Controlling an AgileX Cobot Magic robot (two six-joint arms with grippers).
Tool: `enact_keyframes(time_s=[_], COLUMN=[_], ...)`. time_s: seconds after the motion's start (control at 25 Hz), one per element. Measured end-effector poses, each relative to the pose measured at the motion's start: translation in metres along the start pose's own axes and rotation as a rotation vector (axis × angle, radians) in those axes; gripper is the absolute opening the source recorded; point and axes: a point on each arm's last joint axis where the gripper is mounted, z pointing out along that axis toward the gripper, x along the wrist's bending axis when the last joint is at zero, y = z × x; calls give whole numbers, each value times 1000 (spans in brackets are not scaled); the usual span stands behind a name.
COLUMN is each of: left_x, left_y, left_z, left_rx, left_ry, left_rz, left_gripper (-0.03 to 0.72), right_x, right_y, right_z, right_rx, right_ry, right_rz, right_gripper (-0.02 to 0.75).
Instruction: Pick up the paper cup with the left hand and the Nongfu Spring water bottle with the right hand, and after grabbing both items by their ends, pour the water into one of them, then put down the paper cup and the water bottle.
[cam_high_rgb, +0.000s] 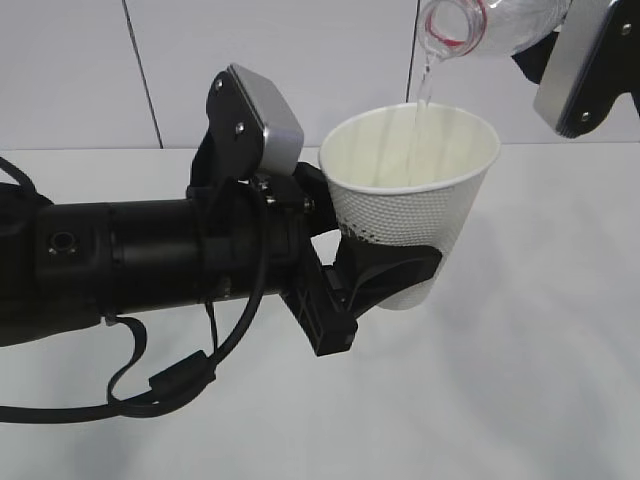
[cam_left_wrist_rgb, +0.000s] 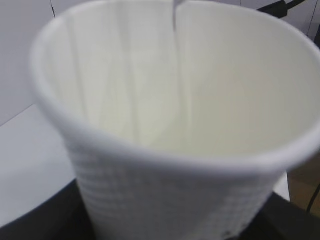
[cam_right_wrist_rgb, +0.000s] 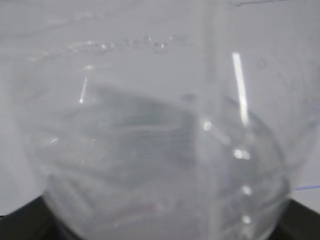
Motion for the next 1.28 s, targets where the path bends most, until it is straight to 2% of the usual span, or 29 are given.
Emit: enact_keyframes(time_s=[1.28], left_x=[1], left_y=[-1], left_z=[0], left_rx=[15], left_ry=[8], left_rz=[0], left_gripper=[489], right_x=[0], right_y=[0], right_z=[0], right_rx=[0], right_ry=[0], right_rz=[-8], right_gripper=[519])
